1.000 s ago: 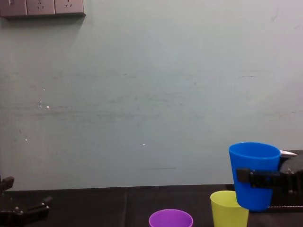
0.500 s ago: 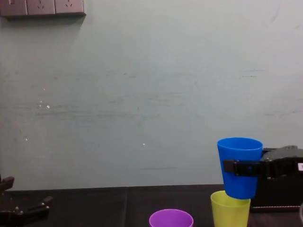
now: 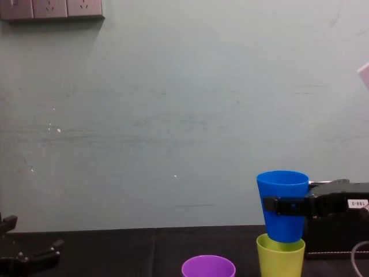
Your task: Stack the three plastic cups sequentially using one hand.
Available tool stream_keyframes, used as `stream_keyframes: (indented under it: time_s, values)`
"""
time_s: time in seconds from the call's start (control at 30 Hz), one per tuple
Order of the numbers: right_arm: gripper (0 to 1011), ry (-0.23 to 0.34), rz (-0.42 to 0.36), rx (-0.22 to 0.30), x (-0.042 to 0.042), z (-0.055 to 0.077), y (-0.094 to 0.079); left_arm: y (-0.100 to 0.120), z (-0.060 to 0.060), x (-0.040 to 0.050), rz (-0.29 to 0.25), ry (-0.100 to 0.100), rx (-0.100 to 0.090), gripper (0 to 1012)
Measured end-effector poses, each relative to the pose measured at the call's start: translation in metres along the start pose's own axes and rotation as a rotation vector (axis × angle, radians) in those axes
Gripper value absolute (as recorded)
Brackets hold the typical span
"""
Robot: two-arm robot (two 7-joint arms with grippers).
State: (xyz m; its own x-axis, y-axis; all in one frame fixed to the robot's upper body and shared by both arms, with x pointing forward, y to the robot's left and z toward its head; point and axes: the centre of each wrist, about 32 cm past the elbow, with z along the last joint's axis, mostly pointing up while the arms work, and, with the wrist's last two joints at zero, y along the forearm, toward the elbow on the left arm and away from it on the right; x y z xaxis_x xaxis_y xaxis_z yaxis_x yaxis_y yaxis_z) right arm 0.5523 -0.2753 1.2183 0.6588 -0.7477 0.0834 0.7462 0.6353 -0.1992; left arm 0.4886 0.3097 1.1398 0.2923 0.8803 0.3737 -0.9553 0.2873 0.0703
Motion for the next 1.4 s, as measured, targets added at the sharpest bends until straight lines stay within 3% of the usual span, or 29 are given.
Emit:
stream_keyframes:
  time_s: [1.4]
  values:
    - [728, 0.016, 0.012, -0.032, 0.0012, -0.020, 0.012, 0.000, 0.000, 0.0000, 0.000, 0.000, 0.000, 1011]
